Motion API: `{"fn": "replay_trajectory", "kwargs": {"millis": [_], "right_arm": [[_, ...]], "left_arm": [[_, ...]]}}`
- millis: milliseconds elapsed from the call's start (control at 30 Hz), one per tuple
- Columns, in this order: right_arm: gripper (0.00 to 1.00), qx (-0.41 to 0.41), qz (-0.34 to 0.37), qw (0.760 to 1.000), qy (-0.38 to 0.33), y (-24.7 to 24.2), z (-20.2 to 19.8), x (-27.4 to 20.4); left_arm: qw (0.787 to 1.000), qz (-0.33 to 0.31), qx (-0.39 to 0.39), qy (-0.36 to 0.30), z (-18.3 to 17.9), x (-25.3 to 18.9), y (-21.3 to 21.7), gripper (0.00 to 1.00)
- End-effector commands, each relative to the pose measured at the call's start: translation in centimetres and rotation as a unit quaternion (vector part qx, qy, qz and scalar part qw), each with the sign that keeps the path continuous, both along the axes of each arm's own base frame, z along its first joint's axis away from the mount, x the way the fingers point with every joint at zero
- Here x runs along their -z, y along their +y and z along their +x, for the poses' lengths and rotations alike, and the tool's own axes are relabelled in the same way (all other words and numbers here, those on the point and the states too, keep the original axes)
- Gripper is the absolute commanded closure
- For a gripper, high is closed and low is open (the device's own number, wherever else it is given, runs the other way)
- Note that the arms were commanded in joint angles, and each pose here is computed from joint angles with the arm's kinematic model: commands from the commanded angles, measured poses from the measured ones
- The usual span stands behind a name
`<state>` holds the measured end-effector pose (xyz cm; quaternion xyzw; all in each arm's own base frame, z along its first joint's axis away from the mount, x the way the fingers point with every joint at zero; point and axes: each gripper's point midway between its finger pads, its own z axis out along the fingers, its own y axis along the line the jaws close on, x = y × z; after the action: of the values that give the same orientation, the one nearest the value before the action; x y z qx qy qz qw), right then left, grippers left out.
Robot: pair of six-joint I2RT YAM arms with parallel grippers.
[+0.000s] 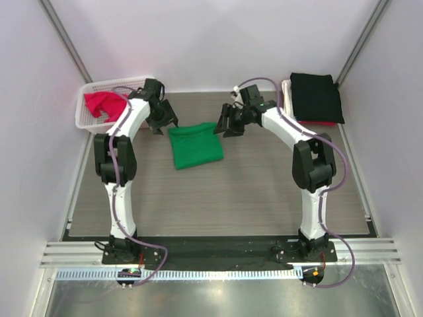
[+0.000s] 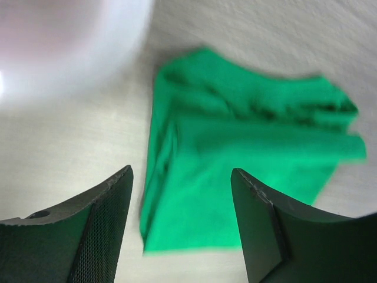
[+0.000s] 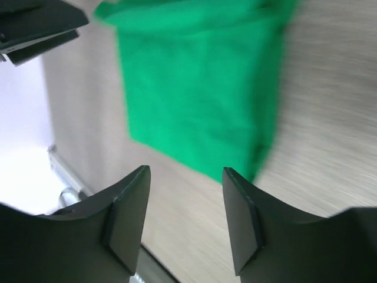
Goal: Fold and stack the t-shirts
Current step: Fold the tshirt
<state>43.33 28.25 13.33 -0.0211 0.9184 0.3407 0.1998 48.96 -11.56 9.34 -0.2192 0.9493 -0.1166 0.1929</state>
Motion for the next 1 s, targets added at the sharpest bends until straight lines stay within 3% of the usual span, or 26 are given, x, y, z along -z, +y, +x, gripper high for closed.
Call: {"fn": "replay_trajectory", "kwargs": {"millis": [0,200,400,533,633,800,967], "right_arm": [[0.44,-0.067,0.076,0.995,0.009,4.1,-2.0,-0.8],[0.51,-0.08,0.093,0.991,0.052,5.1,-3.1,3.9],[0.55,-0.07,0.044,0.993,0.085,3.3,-4.6,10.3],[0.58,-0.058,0.015,0.992,0.108,1.6,-6.7,14.0],[0.58,-0.042,0.002,0.991,0.128,0.1,-9.4,15.1],[0.58,-0.02,-0.024,0.989,0.146,-2.8,-14.5,15.4],[0.57,-0.02,-0.043,0.989,0.139,-5.2,-19.1,13.5]], "left_arm": [[0.998,0.024,0.018,-0.048,-2.8,-6.4,-0.6,0.32],[0.996,-0.048,0.057,-0.043,-8.4,-4.9,-5.3,0.37],[0.981,-0.166,0.103,-0.014,-12.0,1.4,-11.9,0.38],[0.986,-0.133,0.096,0.042,-14.3,7.3,-10.7,0.41],[0.987,-0.108,0.105,0.061,-15.8,9.1,-9.7,0.43],[0.986,-0.105,0.116,0.064,-18.6,8.5,-8.7,0.45],[0.981,-0.112,0.146,0.053,-24.2,4.6,-8.8,0.46]]}}
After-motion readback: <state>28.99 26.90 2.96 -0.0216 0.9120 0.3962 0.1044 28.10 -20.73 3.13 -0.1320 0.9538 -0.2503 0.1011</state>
